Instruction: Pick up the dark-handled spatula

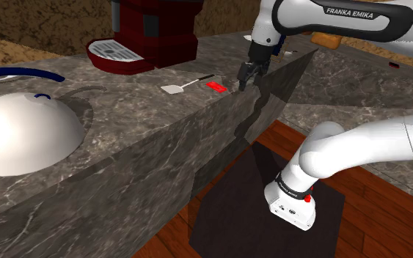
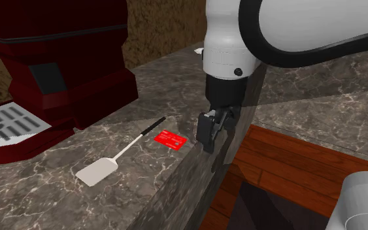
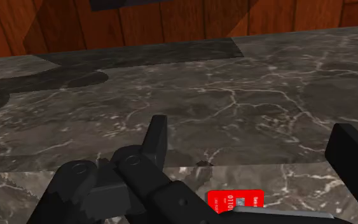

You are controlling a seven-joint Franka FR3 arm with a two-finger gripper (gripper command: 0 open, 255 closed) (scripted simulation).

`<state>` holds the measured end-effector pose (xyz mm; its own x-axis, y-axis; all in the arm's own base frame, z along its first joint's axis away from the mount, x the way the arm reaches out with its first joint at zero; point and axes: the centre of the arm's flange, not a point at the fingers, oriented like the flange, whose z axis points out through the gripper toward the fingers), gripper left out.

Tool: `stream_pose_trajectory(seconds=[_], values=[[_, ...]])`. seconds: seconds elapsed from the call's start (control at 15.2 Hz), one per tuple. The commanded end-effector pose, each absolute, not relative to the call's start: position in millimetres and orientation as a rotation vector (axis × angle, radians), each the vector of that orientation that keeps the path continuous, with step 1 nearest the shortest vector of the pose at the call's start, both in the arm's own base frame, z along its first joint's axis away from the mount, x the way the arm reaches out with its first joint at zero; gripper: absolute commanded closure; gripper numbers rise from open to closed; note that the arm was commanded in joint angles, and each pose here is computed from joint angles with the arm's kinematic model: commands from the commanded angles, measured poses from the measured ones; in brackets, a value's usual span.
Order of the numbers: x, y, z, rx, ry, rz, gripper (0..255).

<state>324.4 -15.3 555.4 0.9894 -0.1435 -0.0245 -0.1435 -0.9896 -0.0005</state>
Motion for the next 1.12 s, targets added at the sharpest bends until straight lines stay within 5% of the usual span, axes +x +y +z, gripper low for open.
stream_pose_trajectory(seconds=[0.0, 1.06], values=[[324, -15, 555, -3.131, 0.226, 0.038, 0], [502, 71, 547, -2.458, 2.021, -0.056, 0]])
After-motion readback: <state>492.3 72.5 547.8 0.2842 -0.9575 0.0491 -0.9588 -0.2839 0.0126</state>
